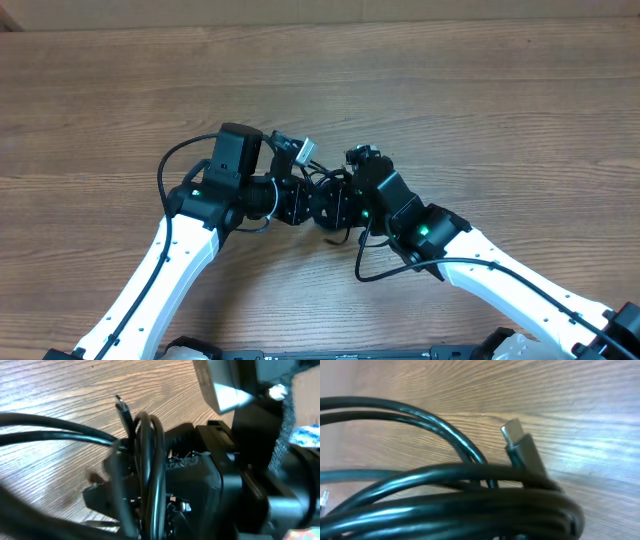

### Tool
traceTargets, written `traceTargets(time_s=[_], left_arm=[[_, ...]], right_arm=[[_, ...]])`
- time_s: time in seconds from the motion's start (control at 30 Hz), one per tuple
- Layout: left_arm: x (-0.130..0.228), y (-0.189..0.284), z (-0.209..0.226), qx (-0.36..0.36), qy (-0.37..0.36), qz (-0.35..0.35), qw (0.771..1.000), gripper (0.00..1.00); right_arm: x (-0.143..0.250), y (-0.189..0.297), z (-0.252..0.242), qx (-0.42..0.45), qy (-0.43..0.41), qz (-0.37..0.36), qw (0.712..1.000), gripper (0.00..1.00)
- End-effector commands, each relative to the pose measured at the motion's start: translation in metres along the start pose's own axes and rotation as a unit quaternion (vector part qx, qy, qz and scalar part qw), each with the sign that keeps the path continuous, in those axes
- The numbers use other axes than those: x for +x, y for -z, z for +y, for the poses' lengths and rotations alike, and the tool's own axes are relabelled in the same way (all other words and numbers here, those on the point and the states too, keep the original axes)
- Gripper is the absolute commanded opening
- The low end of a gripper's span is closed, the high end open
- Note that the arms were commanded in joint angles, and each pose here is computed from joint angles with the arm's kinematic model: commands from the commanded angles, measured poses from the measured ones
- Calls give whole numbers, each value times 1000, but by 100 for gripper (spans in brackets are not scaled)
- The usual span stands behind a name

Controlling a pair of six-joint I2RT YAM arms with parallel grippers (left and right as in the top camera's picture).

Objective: Untangle cables

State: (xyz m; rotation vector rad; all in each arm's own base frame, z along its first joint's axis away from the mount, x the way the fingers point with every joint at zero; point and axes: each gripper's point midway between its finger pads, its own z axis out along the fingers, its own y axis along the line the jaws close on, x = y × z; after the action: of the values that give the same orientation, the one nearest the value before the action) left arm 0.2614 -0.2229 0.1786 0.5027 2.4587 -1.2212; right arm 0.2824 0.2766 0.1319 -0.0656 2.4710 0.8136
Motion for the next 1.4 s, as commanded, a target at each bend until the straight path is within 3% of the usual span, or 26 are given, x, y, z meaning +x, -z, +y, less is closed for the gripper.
traceTargets(time_s=[0.0,0.07,0.17,0.3,0.57,0.7,0.9,1.03,1.37], left_arm=[[5,2,-48,94,-50,17,994,4],[1,1,-28,38,-45,5,998,4],[-6,2,-8,-19,-38,-10,999,4],[-11,5,9,-65,-35,-22,997,4],[-13,6,16,-83,-38,-26,996,4],[-7,6,17,-86,-94,-11,992,4],[6,16,30,-98,-125,19,987,4],[12,27,23,-54,-156,30,986,4],[26,50,-14,67,-225,30,972,4]], right_arm=[[-9,5,7,-6,-2,-12,1000,52],[-11,17,15,-22,0,-14,1000,66],[-16,39,24,-38,2,-28,999,80],[-18,70,30,-50,5,-43,998,88],[-10,90,21,-34,3,-40,999,92],[-12,90,7,3,10,-49,999,100],[-19,93,-6,37,53,-68,996,100],[-28,96,-22,71,57,-84,992,100],[-23,93,-10,46,234,-58,969,100]])
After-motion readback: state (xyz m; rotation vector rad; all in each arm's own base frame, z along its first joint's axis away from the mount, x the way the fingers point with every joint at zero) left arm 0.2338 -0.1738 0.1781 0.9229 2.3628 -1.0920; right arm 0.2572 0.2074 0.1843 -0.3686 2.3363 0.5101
